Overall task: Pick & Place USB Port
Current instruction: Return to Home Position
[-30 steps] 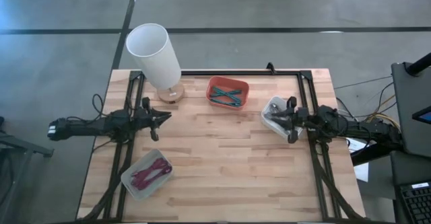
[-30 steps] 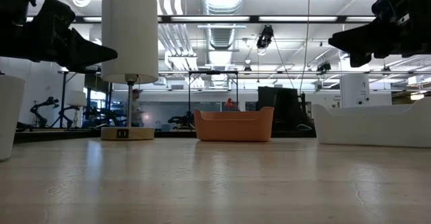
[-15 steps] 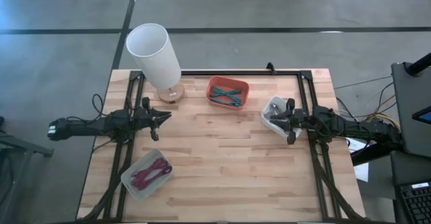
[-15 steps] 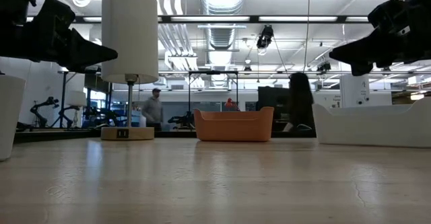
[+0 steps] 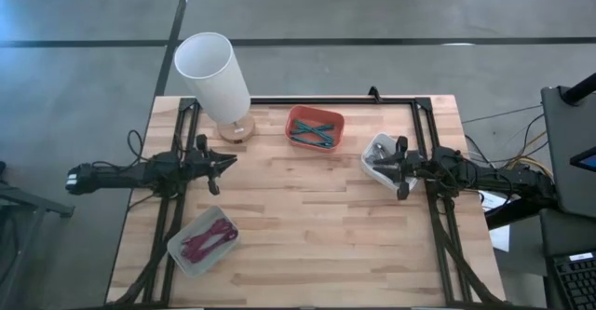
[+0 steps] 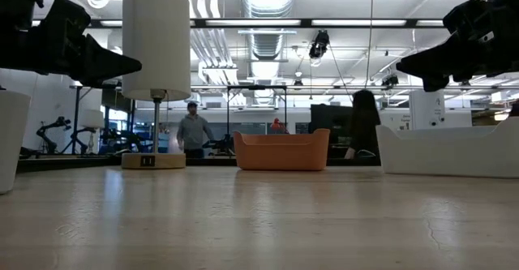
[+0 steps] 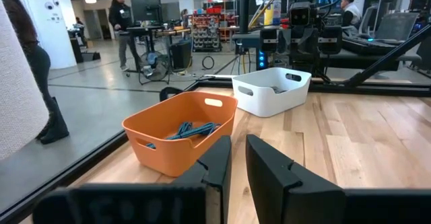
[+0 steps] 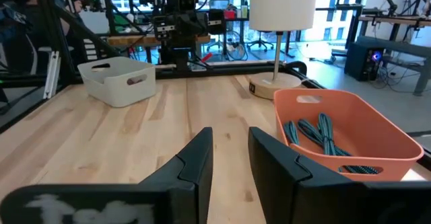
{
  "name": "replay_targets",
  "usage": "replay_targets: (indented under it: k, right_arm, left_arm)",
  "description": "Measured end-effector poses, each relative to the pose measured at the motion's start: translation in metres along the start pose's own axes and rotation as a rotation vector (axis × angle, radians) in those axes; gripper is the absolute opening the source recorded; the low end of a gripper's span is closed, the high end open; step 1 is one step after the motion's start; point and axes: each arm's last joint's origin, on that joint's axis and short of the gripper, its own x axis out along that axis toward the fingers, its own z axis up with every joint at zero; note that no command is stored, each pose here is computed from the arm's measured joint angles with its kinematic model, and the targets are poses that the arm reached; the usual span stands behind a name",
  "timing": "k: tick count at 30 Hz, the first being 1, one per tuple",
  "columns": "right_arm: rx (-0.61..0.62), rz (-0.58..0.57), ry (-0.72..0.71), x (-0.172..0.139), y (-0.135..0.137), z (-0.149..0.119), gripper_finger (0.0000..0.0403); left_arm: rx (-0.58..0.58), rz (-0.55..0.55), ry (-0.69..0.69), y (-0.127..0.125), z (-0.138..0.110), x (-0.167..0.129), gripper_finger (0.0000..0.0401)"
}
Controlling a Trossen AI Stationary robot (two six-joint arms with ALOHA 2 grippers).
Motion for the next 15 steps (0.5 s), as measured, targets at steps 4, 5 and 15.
replay_targets:
  k: [4,5,15]
  right_arm:
    - [0.0,0.0,0.0,0.0,0.0,0.0,0.0088]
    - [0.0,0.0,0.0,0.0,0.0,0.0,0.0086]
    - [-0.001,0.0,-0.001,0.0,0.0,0.0001,0.0068]
  left_arm:
    - [0.0,0.0,-0.001,0.0001,0.0006,-0.0001,0.0053]
    - [-0.001,0.0,-0.002,0.0001,0.0008,-0.0001,0.0053]
    - [-0.003,0.001,-0.009,0.0002,0.002,-0.0002,0.0053]
